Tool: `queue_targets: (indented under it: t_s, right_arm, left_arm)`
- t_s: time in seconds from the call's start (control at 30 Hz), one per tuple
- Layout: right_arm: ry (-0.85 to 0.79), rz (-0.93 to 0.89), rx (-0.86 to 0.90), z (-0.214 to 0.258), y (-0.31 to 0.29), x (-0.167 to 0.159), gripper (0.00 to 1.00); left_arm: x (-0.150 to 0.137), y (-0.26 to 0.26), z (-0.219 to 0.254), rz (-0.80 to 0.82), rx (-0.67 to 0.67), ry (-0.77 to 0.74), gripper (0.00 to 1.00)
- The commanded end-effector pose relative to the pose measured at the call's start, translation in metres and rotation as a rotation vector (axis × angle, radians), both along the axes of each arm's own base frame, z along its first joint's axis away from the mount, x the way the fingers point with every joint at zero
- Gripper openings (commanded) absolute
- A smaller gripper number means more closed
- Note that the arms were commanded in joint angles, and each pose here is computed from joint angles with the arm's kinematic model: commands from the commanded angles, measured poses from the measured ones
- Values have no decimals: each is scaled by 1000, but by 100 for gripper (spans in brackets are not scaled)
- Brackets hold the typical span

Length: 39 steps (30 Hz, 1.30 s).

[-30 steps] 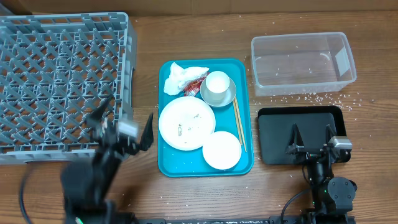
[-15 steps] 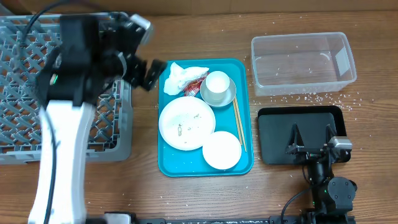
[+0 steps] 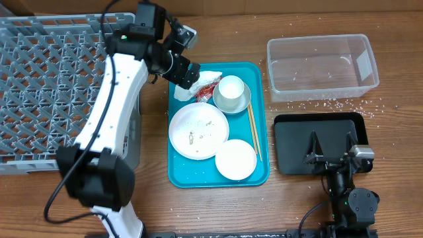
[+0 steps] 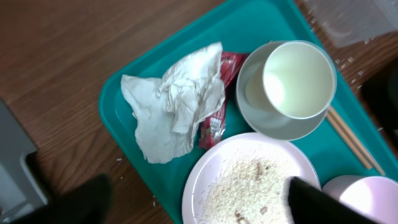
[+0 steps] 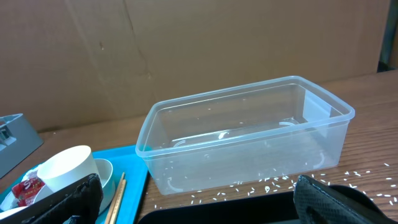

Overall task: Sort waste into correct bins and load items into the dishwasher
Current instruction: 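Reach left gripper to the tissue and red wrapper, grasp them, then lift tissue and wrapper with left gripper, drop into clear bin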

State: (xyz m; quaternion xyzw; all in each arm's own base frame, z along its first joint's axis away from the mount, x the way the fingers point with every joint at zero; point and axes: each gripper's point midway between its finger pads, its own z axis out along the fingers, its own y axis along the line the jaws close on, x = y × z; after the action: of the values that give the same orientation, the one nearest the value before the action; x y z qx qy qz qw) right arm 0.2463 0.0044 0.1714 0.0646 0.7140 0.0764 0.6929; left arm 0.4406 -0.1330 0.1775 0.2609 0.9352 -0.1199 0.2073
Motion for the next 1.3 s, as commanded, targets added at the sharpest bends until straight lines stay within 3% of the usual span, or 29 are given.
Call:
queue_targets:
  t_s: [0.0,0.3,0.87,0.93,1.07,1.17,1.23,1.27]
  right_arm:
    - [-4,6,-7,-2,1,0,100]
    - [-4,6,-7,-2,1,0,100]
    - [-4,6,-7,-2,1,0,100]
    - [-4,6,-7,-2,1,0,100]
    - [-4,6,-7,-2,1,0,100]
    - [-4,6,-7,-2,1,0,100]
    - [-4,6,-7,-2,1,0,100]
    - [-4,6,-7,-2,1,0,100]
  left_arm:
    - [10,-3,-20,6,10,32,66]
    - [8,-25,-87,-96,54,148,61]
    - [31,-31,-130,-95,83,121,61]
    - [30,-31,-136,-96,86,133,57]
    - [31,-31,-136,-85,81,134,30]
    - [34,-32,-131,-54,68,131,21]
    - [36,-33,-127,-31,59,130,4]
    - [37,-33,-123,-20,55,132,4]
